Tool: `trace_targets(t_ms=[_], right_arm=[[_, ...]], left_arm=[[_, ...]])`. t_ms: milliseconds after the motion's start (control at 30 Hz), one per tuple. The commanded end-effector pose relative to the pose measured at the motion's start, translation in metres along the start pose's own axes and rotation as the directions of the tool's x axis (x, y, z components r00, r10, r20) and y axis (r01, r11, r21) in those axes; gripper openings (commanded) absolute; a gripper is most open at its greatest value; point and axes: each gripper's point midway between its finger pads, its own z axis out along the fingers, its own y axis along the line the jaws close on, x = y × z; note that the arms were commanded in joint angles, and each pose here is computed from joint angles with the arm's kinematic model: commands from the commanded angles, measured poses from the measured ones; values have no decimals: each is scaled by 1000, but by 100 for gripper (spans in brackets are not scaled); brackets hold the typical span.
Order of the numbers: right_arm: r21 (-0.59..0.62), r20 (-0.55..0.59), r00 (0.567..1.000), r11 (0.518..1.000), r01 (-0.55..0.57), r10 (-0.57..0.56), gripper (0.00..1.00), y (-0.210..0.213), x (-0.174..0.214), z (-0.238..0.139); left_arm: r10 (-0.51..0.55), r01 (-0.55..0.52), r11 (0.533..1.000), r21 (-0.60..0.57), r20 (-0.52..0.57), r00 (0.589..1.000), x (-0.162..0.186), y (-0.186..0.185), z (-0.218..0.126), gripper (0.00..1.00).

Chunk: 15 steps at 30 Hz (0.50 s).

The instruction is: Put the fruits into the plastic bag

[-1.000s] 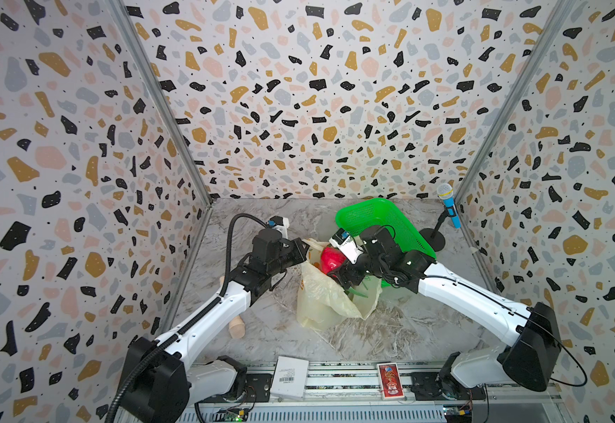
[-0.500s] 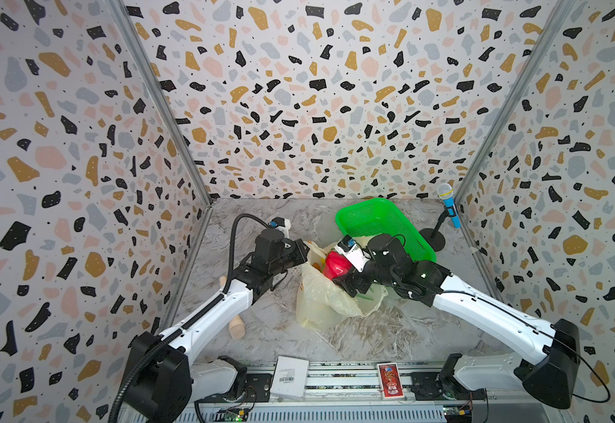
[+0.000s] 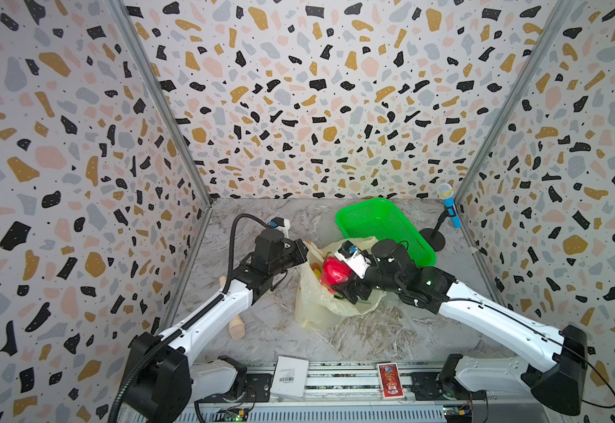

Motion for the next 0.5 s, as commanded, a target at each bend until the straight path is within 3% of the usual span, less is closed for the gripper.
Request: trace_targets(t_ms=[0,233,467], right_arm=[[-49,53,998,999,23,-20,39,17,-12,-7],[23,128,992,1000,15,-18,37,0,-32,-26],[-7,312,946,996,-87,85,36,-49,-74,-71]], left_arm=[[36,-39,998,46,49,998,-18,-20,-7,0],[44,-46,998,43,45,998,-15,-19,-9,0],[39,-41,998,41,42,998,-12,-16,-12,0]])
